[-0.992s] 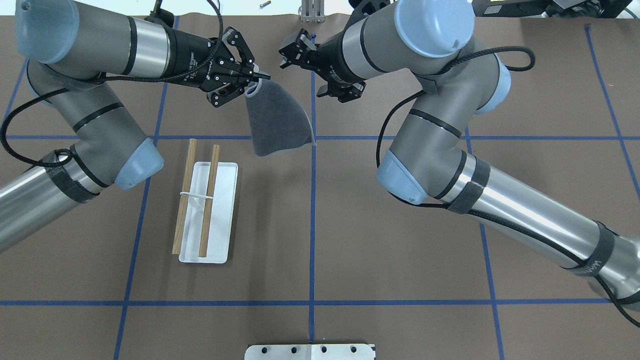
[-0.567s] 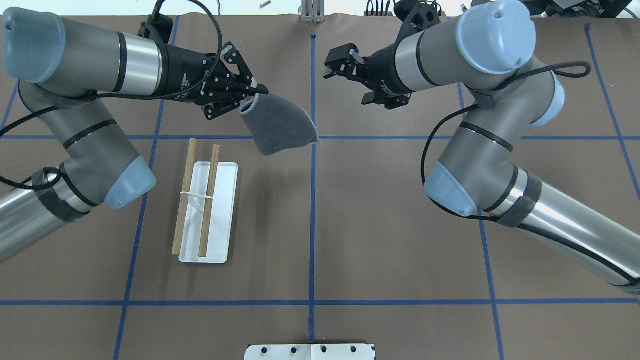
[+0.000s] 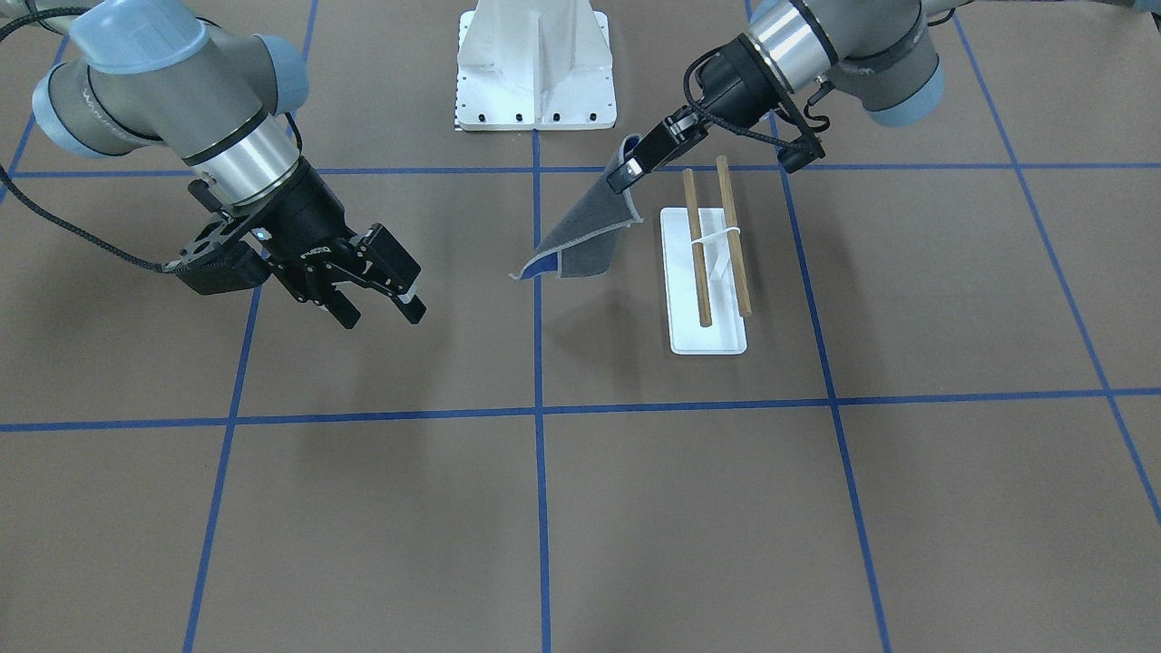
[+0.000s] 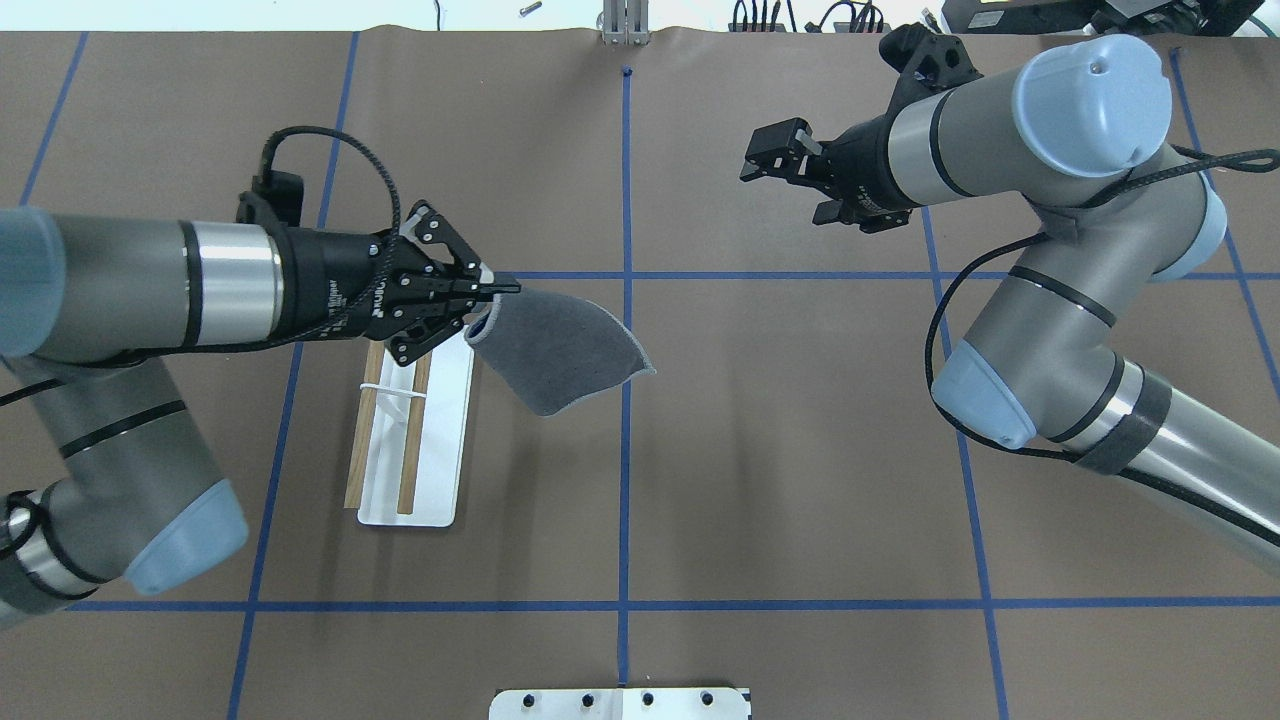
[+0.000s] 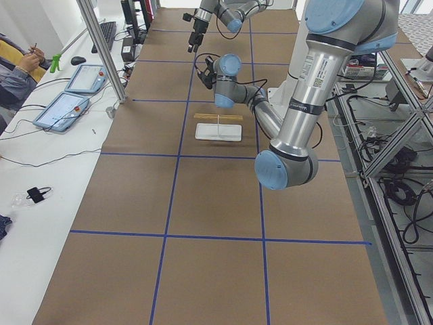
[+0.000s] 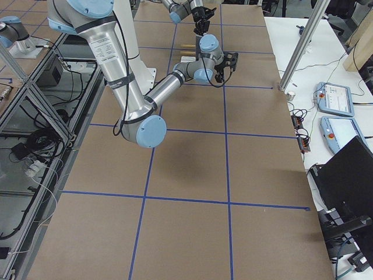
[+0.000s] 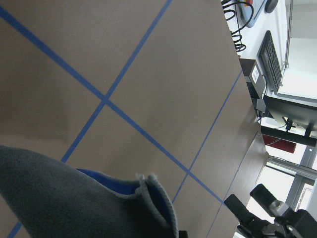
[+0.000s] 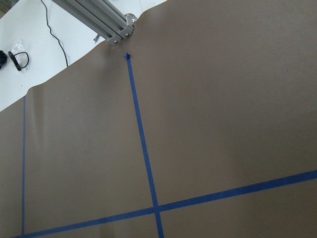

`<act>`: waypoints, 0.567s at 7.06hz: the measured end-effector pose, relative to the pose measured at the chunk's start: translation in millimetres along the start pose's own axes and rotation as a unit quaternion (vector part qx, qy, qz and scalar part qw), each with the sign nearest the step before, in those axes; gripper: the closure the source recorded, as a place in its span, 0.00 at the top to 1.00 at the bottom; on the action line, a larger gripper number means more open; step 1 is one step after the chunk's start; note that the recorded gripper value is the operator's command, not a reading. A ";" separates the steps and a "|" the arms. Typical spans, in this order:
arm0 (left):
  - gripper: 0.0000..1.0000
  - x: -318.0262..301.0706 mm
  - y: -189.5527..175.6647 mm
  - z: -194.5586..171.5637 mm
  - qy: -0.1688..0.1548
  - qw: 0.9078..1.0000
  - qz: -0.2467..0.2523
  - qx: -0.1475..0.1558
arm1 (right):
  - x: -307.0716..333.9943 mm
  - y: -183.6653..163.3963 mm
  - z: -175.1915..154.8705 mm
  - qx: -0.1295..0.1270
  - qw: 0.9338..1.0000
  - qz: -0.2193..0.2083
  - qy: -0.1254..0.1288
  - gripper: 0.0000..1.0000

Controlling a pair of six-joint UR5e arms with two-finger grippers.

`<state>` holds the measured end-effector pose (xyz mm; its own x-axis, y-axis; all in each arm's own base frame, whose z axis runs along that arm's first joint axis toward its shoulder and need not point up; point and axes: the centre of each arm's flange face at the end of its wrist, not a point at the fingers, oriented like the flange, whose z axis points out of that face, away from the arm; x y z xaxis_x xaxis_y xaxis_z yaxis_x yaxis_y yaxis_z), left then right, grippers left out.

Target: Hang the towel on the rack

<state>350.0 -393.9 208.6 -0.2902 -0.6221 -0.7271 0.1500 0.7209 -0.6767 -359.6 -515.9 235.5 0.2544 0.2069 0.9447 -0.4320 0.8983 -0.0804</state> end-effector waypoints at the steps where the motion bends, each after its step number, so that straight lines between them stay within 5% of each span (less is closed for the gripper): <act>1: 0.00 -20.5 -10.4 -23.7 -0.010 1.000 -0.013 0.015 | 9.6 -5.0 -1.4 0.004 1.000 0.004 0.006 1.00; 4: 0.00 -60.7 -53.3 -48.9 -0.041 0.995 -0.059 0.066 | 34.1 -13.1 -0.4 0.009 1.000 0.013 0.024 1.00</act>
<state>313.5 -379.6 294.4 -0.2360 -0.7274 -0.6444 0.2443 0.5974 -0.7638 -344.9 -520.5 268.6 0.2837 0.2483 0.9262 -0.4546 0.8853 -0.0981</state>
